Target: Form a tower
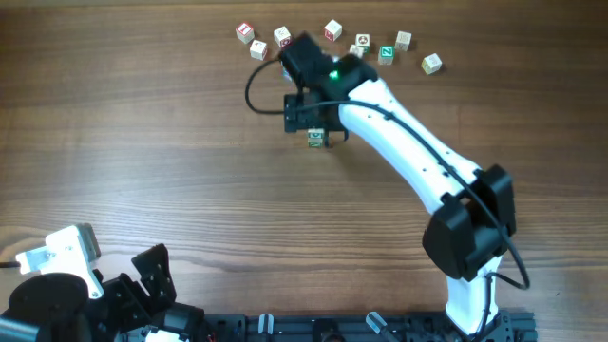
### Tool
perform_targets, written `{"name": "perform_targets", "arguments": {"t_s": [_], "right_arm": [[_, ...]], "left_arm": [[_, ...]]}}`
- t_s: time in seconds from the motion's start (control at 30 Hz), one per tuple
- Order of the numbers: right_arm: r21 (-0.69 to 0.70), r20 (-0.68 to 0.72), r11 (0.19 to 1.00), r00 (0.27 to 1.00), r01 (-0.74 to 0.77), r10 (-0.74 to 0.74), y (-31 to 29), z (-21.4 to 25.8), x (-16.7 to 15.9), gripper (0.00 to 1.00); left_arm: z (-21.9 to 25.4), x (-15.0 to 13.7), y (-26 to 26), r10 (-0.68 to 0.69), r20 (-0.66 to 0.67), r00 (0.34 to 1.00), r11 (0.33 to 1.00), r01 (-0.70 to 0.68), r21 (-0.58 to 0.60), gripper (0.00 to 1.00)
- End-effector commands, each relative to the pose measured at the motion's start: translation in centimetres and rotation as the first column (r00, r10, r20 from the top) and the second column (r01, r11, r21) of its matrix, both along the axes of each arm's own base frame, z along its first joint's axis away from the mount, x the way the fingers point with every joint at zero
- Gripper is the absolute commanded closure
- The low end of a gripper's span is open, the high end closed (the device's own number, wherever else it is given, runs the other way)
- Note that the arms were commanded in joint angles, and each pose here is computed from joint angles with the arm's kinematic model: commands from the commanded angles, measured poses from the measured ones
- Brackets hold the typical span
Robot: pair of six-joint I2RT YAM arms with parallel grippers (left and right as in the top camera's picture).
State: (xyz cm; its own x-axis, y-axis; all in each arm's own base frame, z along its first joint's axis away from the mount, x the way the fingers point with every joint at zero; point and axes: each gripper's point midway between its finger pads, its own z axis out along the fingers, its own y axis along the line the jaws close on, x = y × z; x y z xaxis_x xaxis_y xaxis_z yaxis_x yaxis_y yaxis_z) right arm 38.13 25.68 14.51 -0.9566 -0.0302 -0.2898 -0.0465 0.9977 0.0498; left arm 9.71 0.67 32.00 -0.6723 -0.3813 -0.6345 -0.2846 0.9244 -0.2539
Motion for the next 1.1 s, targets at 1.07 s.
{"name": "perform_targets", "arguments": {"t_s": [1.07], "right_arm": [[-0.018,-0.093,0.224,0.225,-0.974,0.97,-0.4,-5.4,1.1,0.0]], "left_arm": [[0.0,0.0,0.3,0.016,0.004,1.0,1.0,-0.016,0.005,0.0]]}}
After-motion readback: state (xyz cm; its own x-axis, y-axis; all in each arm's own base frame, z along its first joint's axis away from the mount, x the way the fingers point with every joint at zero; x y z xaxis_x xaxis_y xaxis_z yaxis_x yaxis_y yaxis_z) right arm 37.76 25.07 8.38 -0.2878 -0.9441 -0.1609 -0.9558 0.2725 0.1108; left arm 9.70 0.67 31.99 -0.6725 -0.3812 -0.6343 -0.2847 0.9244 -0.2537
